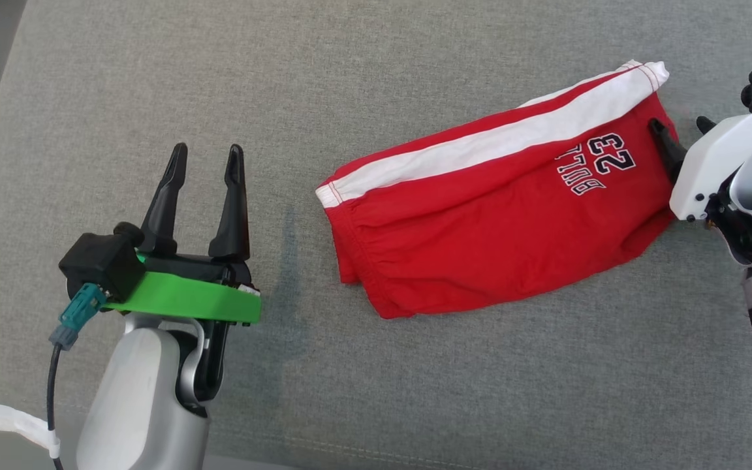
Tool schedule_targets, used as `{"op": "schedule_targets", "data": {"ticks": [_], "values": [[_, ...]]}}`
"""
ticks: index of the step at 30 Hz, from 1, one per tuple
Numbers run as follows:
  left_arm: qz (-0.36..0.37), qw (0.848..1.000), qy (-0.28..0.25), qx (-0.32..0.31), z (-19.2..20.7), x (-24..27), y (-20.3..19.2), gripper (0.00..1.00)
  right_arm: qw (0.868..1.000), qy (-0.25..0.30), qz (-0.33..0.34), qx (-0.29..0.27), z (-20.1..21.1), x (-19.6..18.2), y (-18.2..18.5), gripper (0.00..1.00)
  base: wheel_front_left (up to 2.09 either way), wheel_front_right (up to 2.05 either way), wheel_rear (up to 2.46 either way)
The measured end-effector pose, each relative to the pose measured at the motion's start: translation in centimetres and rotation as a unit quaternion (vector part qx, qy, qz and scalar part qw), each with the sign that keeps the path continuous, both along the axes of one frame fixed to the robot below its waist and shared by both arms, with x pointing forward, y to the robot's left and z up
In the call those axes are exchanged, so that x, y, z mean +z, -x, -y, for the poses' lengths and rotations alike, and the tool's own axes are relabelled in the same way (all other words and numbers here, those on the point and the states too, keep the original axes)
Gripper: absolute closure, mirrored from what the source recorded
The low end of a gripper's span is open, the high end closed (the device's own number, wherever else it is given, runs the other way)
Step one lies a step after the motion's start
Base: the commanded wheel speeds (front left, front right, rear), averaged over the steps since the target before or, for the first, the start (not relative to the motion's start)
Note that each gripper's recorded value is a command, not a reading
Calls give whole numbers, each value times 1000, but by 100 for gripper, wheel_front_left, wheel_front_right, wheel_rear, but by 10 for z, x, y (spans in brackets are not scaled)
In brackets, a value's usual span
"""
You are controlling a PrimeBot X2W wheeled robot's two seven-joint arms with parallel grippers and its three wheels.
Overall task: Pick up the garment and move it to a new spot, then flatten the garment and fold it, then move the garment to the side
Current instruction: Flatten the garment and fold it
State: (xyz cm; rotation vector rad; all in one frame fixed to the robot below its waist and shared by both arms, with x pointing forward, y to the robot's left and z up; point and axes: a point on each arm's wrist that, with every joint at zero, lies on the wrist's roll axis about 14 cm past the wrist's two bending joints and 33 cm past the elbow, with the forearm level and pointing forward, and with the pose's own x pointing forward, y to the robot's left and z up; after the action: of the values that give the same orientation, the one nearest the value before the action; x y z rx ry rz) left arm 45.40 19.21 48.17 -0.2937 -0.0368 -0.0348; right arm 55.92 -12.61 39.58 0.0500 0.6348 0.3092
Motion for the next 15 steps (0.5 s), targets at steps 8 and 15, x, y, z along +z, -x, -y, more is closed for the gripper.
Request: {"op": "schedule_targets", "data": {"ticks": [8, 15], "values": [[-9, 1000, 2, 11, -7, -6, 3, 0, 999, -16, -28, 11, -24, -25, -1, 0, 0, 0, 0], [-8, 1000, 7, 9, -4, -4, 4, 0, 999, 9, -32, 35, -30, -30, 10, 100, 0, 0, 0]]}}
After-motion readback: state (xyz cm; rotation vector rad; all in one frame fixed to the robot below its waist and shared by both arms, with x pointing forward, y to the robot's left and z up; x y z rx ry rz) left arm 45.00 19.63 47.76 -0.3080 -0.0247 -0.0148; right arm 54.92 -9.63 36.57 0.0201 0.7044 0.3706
